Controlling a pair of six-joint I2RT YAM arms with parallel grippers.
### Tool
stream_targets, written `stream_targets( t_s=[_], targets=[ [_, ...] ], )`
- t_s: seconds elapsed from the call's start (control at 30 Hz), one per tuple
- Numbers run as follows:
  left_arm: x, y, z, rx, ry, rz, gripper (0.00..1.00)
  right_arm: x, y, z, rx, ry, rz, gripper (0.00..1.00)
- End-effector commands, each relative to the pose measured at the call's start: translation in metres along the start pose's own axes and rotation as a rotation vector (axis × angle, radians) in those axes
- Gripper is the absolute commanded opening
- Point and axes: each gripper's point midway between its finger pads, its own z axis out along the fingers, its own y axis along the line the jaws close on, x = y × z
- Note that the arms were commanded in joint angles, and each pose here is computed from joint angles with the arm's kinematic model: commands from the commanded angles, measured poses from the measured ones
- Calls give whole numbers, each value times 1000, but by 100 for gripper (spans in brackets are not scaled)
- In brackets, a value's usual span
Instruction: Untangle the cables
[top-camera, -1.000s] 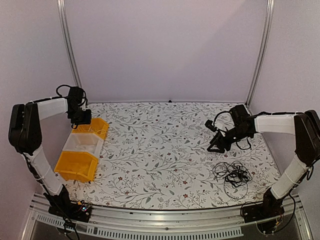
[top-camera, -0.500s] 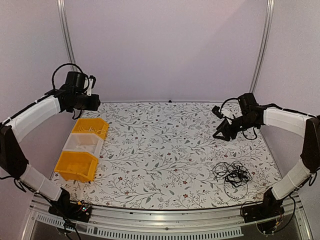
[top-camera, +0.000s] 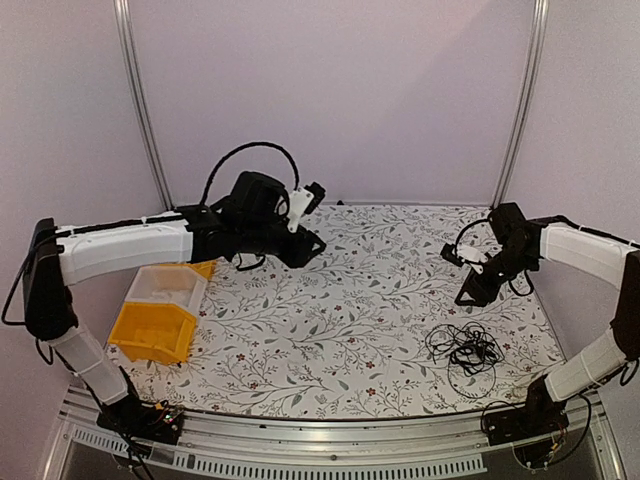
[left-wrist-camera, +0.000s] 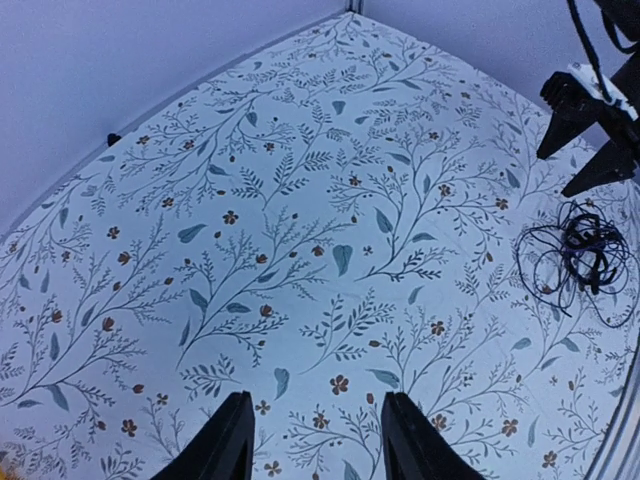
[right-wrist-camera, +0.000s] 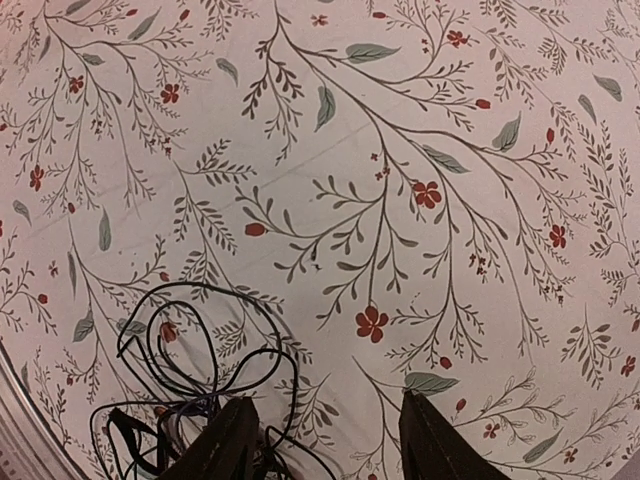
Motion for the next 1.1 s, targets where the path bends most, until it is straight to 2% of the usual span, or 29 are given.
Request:
stream_targets(
  t_s=[0.0,0.2,0.63,0.73,0.93,1.07],
  targets=[
    [6,-54,45,85,37,12,43,17,12,-1,-18,56,-51,52],
    [30,-85,80,187,88,-89,43,21,50,35,-135,155,-145,50],
    [44,-77,83,144,94,-111,43,22,62,59,-181,216,-172,44],
    [47,-76,85,136,100,-117,43,24,66,64,-195,224,-180,34],
    [48,-77,87,140,101,-125,43,17,64,64,-197,224,-165,1],
    [45,-77,88,147,85,-129,43,-11,65,40,-200,149,-178,0]
  ],
)
